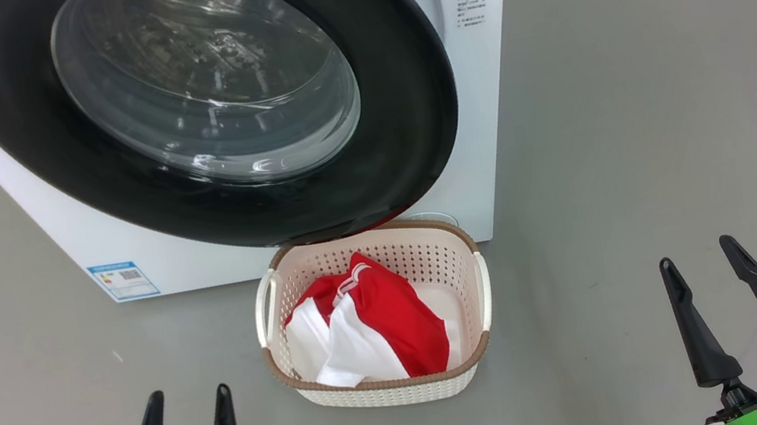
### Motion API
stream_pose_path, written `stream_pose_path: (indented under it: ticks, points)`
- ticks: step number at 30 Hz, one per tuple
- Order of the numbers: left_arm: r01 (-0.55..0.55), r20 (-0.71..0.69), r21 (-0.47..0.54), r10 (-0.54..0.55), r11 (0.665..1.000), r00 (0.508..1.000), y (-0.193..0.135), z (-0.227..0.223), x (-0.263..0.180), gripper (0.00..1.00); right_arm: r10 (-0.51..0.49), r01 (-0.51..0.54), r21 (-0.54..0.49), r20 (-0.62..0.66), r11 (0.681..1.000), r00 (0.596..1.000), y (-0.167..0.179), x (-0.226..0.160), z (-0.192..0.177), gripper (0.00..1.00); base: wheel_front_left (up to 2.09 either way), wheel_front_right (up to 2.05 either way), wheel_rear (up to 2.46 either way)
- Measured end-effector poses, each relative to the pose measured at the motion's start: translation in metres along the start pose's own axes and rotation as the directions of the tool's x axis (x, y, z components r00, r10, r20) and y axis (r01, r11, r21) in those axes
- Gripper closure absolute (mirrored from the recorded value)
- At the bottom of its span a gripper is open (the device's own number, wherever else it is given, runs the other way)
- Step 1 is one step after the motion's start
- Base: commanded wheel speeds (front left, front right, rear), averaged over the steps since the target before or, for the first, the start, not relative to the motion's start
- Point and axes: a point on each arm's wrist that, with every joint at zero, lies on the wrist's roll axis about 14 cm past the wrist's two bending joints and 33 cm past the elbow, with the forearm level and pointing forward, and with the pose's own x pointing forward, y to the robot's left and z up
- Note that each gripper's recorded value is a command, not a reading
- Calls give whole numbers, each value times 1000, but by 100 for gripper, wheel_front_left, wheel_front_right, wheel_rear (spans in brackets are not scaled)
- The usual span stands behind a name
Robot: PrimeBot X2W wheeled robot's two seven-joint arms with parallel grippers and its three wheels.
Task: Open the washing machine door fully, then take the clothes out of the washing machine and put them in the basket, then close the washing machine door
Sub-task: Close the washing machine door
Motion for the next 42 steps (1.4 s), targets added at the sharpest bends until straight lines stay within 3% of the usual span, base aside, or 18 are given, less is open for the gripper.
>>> stream_pose_path:
  ticks: [4, 5, 6, 7, 8, 18, 26, 42]
  points:
    - [1, -2, -1, -1, 1000, 1000, -1, -1, -1, 0, 7, -7, 4, -2, 1000, 1000, 2, 1, -1, 0, 0, 0, 0]
    - [3, -3, -2, -3, 1000, 1000, -2, -1, -2, 0, 10, -10, 5, -5, 1000, 1000, 3, 2, -2, 16, 0, 0, 0]
    - [5, -4, -3, -5, 1000, 1000, -2, -1, -2, 0, 15, -15, 6, -7, 1000, 1000, 5, 3, -3, 59, 0, 0, 0]
    - [8, -4, -4, -8, 1000, 1000, -3, -1, -2, 0, 20, -20, 6, -10, 1000, 1000, 6, 4, -4, 85, 0, 0, 0]
    - [10, -4, -5, -10, 1000, 1000, -5, -1, -2, 0, 28, -28, 7, -14, 1000, 1000, 9, 5, -6, 100, 0, 0, 0]
    - [7, 9, -5, -7, 1000, 1000, -5, 3, 0, 0, 194, -194, -2, -12, 981, 981, 62, 42, -13, 100, 0, 0, 0]
    - [-15, 29, -10, 16, 1000, 999, 1, 11, 2, 0, 343, -343, -23, 12, 939, 939, 113, 84, -14, 100, 0, 0, 0]
    - [-42, 0, -10, 42, 999, 999, 6, 1, 19, 0, 472, -474, -74, -38, 878, 881, 157, 163, -53, 100, 0, 0, 0]
